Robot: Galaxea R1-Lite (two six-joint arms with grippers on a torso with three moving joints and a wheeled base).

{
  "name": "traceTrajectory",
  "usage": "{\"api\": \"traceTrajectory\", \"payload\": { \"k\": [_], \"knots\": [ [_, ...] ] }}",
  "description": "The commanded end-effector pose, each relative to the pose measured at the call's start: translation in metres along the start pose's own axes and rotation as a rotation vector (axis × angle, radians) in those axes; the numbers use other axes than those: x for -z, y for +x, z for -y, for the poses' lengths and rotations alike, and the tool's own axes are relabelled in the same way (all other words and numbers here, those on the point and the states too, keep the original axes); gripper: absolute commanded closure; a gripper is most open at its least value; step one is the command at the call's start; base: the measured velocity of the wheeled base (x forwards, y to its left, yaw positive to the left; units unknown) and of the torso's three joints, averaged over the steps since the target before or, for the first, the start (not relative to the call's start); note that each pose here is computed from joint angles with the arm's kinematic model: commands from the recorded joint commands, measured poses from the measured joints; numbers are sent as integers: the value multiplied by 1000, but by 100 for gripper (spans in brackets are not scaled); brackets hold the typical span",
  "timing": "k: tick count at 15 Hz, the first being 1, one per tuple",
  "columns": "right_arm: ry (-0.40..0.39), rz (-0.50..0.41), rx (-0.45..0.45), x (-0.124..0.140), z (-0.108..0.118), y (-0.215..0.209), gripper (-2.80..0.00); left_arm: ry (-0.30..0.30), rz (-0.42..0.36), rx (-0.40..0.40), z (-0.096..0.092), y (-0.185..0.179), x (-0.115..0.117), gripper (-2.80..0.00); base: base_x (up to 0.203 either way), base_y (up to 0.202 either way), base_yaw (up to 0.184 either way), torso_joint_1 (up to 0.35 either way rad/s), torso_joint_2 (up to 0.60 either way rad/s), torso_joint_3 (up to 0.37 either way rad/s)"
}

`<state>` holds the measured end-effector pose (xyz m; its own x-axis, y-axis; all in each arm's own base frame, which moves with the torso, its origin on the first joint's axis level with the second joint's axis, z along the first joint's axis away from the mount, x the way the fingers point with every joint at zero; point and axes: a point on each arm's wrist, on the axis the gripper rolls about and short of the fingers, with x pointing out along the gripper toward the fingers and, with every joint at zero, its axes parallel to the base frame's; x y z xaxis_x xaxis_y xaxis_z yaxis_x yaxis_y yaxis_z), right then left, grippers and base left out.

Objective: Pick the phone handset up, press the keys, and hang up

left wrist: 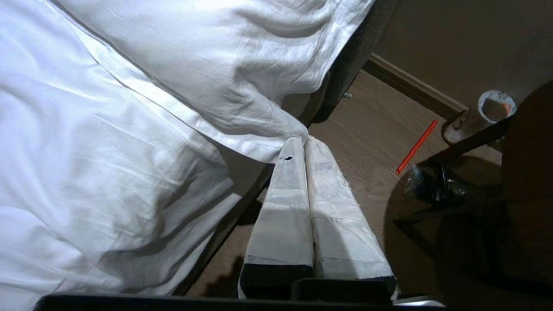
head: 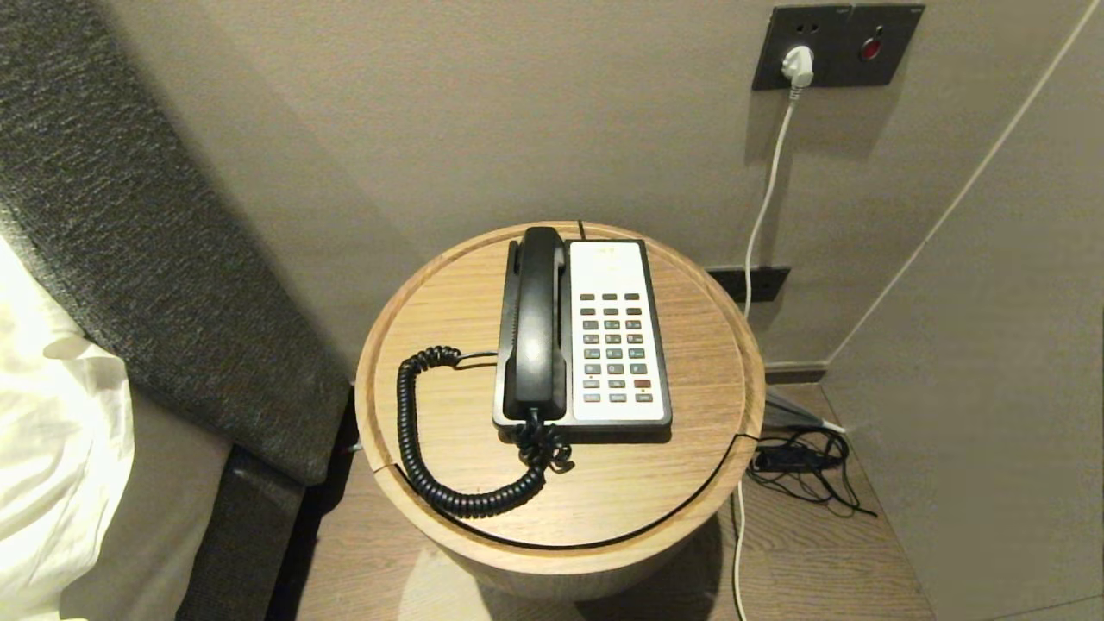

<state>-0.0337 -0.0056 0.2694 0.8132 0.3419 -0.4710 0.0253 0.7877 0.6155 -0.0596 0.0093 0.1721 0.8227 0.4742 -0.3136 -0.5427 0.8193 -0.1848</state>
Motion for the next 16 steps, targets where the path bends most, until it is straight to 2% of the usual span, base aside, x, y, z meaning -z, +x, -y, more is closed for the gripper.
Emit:
{"api": "traceTrajectory", "payload": {
  "k": [1, 3, 5, 6, 8, 9, 10, 13, 15, 16],
  "knots": [
    [3, 16, -11, 8, 5, -9, 0, -7, 16, 38, -5, -3, 11, 0, 0, 0, 0, 0, 0, 0],
    [1, 15, -7, 19, 14, -14, 0, 43, 11, 143, -1, 2, 14, 0, 0, 0, 0, 0, 0, 0],
    [-7, 42, -20, 33, 24, -21, 0, 94, 69, 188, -2, 6, 23, 0, 0, 0, 0, 0, 0, 0],
    [-7, 59, -20, 42, 29, -24, 0, 151, 109, 212, -4, 8, 33, 0, 0, 0, 0, 0, 0, 0],
    [9, 96, 16, 59, 35, -29, 0, 305, 184, 242, -6, 17, 53, 0, 0, 0, 0, 0, 0, 0],
    [3, 121, 24, 67, 38, -31, 0, 315, 233, 258, -4, 20, 51, 0, 0, 0, 0, 0, 0, 0],
    [0, 142, 41, 74, 39, -31, 0, 320, 238, 262, -3, 24, 54, 0, 0, 0, 0, 0, 0, 0],
    [11, 162, 40, 75, 38, -32, 0, 315, 218, 265, -2, 28, 60, 0, 0, 0, 0, 0, 0, 0],
    [35, 175, 82, 83, 36, -31, 0, 317, 186, 262, -2, 34, 67, 0, 0, 0, 0, 0, 0, 0],
    [-12, 187, 77, 90, 37, -32, 0, 316, 184, 263, -1, 36, 69, 0, 0, 0, 0, 0, 0, 0]
  ]
}}
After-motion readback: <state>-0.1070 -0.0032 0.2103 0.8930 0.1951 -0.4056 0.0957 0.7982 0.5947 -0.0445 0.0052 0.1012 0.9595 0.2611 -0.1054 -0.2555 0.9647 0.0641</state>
